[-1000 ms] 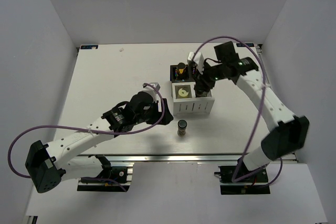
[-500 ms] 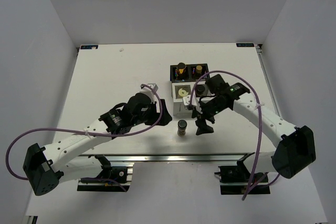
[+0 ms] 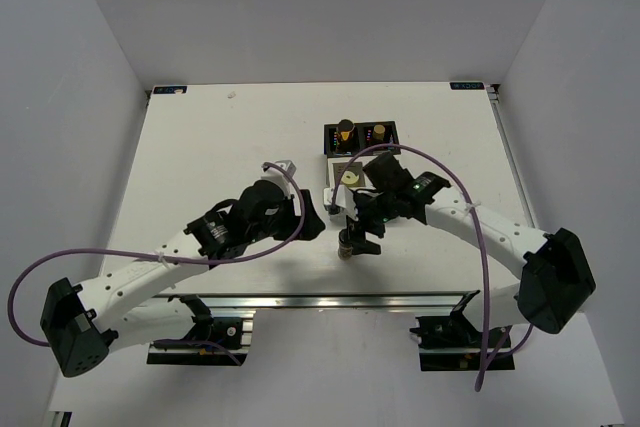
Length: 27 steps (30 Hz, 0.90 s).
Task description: Organize the condiment bottles
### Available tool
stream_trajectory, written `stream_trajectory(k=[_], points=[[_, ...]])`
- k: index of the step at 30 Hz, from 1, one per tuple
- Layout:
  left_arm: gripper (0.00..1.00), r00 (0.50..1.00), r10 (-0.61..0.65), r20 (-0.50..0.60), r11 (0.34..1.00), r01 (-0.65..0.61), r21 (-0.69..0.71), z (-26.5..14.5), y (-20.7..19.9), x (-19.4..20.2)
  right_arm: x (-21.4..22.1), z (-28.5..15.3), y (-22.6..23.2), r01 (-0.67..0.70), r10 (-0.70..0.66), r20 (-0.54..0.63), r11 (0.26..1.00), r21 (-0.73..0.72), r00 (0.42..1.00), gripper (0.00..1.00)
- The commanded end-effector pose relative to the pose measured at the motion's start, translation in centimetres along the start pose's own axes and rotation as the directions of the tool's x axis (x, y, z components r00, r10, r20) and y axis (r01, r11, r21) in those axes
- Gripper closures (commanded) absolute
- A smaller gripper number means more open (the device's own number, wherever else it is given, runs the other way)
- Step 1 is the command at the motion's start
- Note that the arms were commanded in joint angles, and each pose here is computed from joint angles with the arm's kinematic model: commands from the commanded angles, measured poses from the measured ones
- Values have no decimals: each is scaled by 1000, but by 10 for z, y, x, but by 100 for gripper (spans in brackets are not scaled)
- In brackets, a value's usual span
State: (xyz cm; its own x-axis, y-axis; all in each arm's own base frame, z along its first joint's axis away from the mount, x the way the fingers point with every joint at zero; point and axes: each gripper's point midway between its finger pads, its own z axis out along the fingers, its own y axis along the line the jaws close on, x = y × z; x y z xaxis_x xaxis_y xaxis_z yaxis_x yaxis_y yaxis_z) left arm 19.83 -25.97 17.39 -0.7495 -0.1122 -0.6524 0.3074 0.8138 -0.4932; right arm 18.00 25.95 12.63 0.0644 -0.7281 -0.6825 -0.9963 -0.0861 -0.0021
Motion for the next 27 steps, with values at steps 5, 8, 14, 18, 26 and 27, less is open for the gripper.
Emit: stream_trajectory(k=[5, 8, 14, 18, 26, 27], points=[[14, 999, -17, 30, 1000, 17, 1, -7, 2, -3, -11, 21, -10, -29, 29, 3, 999, 44, 1000, 12], [14, 999, -27, 26, 1000, 27, -8, -9, 5, 0, -11, 24, -9, -33, 33, 0, 999, 32, 999, 20], [14, 998, -51, 40, 998, 52, -35, -13, 16, 4, -6, 31, -3, -35, 35, -10, 999, 1, 999, 30], [15, 997, -64, 41, 996, 67, -56, -13, 24, 11, -5, 32, 0, -34, 34, -6, 999, -5, 999, 36], [15, 997, -73, 39, 994, 75, -75, -12, 31, 16, -5, 27, 3, -15, 15, -1, 1000, -2, 1000, 54], [15, 996, -73, 41, 994, 76, -75, -12, 32, 16, -6, 25, 4, -14, 14, 0, 1000, -3, 1000, 56]])
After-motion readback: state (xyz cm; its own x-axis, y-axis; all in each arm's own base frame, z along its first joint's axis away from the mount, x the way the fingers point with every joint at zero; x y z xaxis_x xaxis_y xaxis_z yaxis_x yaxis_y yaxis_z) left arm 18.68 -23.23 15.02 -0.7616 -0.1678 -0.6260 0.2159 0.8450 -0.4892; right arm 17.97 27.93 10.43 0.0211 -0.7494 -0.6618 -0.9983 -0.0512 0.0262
